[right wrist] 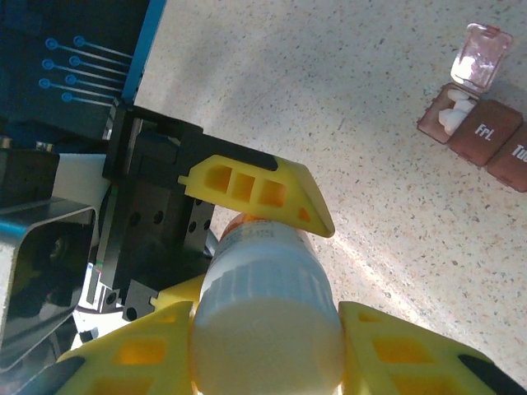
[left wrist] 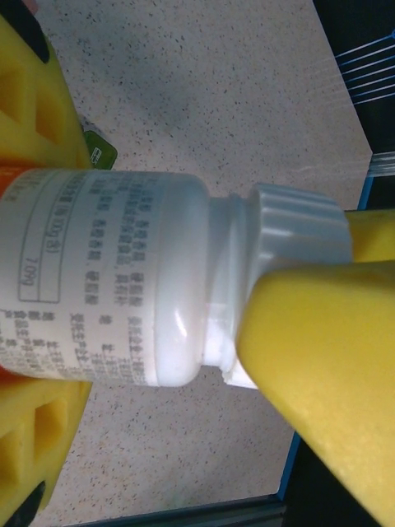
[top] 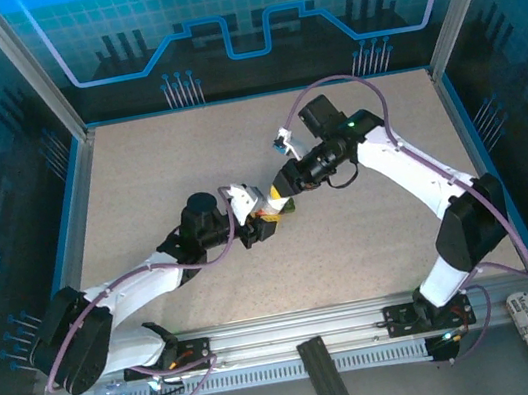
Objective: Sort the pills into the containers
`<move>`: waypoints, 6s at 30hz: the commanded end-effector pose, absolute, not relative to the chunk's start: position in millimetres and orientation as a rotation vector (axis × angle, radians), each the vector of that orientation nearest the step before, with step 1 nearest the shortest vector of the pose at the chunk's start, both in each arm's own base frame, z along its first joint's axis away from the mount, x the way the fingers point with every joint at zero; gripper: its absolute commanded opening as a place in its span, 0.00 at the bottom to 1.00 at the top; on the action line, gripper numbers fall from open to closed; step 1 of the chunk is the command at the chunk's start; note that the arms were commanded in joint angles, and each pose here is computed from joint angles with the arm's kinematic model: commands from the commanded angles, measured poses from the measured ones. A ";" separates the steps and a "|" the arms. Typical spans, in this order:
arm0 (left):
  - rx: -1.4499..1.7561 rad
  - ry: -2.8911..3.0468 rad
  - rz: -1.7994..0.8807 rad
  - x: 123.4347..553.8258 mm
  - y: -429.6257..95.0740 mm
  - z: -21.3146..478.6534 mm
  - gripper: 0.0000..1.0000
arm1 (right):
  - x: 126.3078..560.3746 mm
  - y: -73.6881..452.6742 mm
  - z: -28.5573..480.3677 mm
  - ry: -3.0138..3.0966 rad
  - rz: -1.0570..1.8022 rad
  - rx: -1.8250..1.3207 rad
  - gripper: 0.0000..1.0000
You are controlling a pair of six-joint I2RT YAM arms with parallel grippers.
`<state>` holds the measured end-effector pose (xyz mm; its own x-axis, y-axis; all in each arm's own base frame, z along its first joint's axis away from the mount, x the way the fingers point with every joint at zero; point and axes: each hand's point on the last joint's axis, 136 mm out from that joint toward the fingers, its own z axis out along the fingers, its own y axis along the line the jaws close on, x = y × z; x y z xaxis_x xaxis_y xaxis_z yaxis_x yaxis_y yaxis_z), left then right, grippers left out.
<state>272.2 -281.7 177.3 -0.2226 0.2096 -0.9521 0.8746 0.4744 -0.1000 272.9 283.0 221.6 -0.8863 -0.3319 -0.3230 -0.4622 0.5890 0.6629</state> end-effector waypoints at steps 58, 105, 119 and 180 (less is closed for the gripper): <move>0.753 1.366 -0.828 319.1 -310.7 245.5 0.00 | 307.5 303.1 241.6 2.586 1.095 -0.691 0.69; 0.775 1.416 -0.936 300.2 -311.2 237.5 0.00 | 284.3 227.0 305.8 2.310 1.000 -0.578 0.80; 0.759 1.410 -1.042 291.1 -314.6 245.5 0.00 | 287.9 247.0 308.2 2.325 0.933 -0.680 0.78; 0.770 1.386 -1.032 291.8 -315.8 258.4 0.00 | 297.9 264.7 253.9 2.515 0.680 -0.439 0.38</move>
<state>303.0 -308.2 205.9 -0.2546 -0.0333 -0.9665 0.8544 0.4604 -0.2409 300.0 267.6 264.5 -0.8101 -0.1884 -0.5552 -0.4470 0.8113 0.3769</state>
